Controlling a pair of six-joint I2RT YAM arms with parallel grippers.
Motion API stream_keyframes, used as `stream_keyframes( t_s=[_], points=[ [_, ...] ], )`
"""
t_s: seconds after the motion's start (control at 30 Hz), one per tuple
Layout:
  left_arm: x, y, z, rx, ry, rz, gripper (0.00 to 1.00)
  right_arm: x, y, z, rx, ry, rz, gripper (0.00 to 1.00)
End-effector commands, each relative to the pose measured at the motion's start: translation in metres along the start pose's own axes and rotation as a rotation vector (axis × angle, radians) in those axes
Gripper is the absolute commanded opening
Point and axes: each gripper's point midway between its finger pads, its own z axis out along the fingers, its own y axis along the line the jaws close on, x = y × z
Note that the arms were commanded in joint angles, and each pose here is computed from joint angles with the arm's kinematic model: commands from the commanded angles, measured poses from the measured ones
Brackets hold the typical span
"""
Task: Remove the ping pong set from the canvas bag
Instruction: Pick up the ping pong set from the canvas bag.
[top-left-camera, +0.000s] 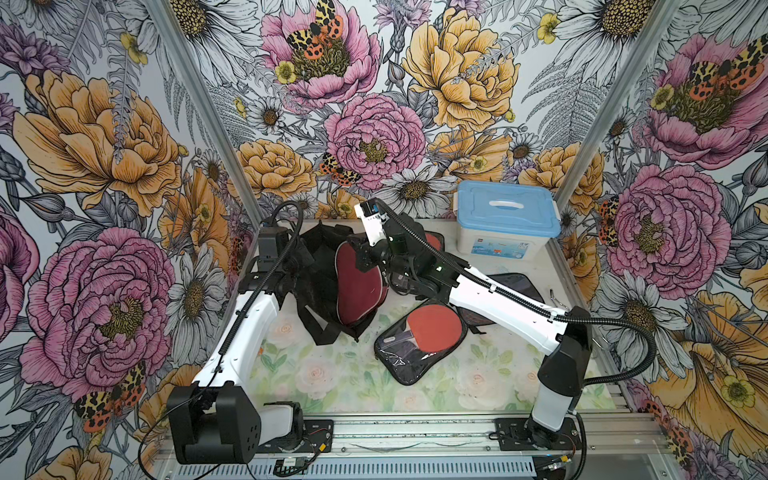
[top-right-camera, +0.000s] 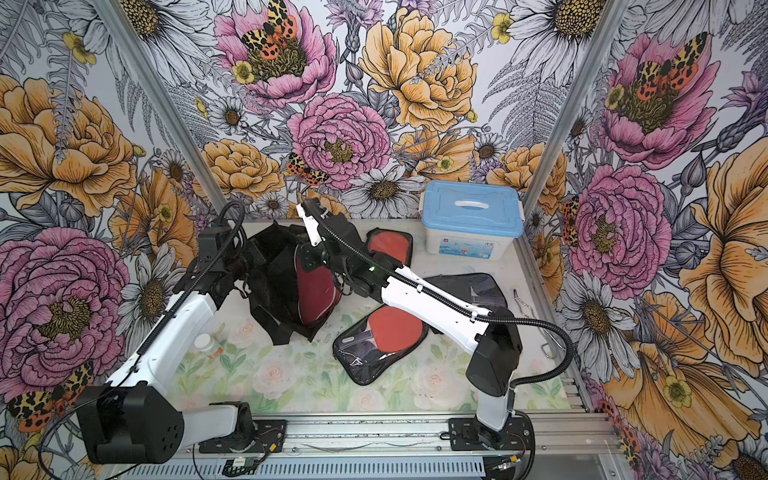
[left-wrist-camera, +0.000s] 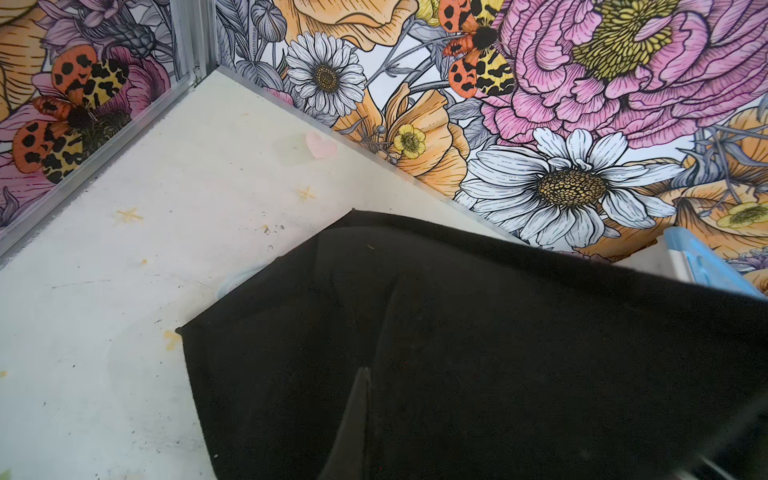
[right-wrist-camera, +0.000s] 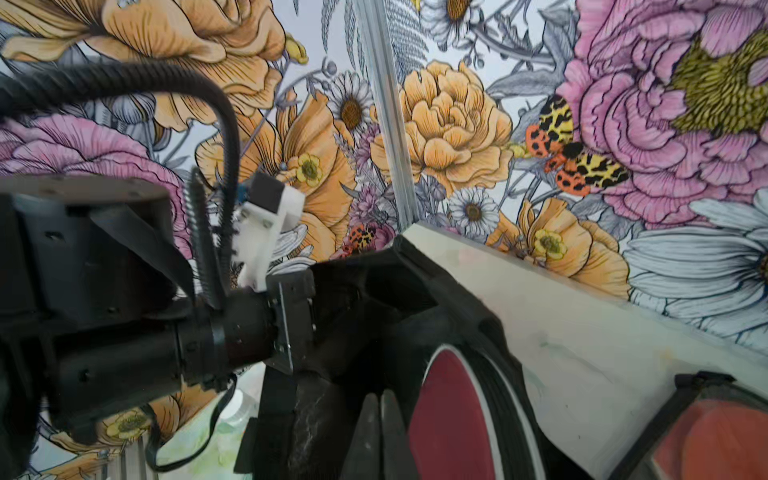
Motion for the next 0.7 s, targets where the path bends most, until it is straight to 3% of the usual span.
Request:
stream_keyframes(
  t_s=[0.0,0.17,0.27,0.37,0.67],
  points=[
    [-0.016,-0.007,-0.001,0.037,-0.035,-0.034,0.0,-0.006,-0.008,-0.015,0.012,-0.016,0.046,0.05],
    [-0.013,-0.005,0.0,0.037,-0.03,-0.036,0.0,-0.01,-0.02,-0.034,0.014,-0.022,0.06,0.5],
    [-0.011,-0.004,0.0,0.037,-0.03,-0.035,0.0,-0.007,-0.022,-0.043,0.004,-0.015,0.07,0.68],
    [-0.01,-0.002,-0.001,0.037,-0.028,-0.035,0.0,-0.002,-0.022,-0.051,-0.027,0.007,0.092,0.75],
    [-0.008,-0.003,0.0,0.042,-0.023,-0.034,0.0,0.029,-0.026,-0.062,-0.041,0.117,0.139,0.73]
  ],
)
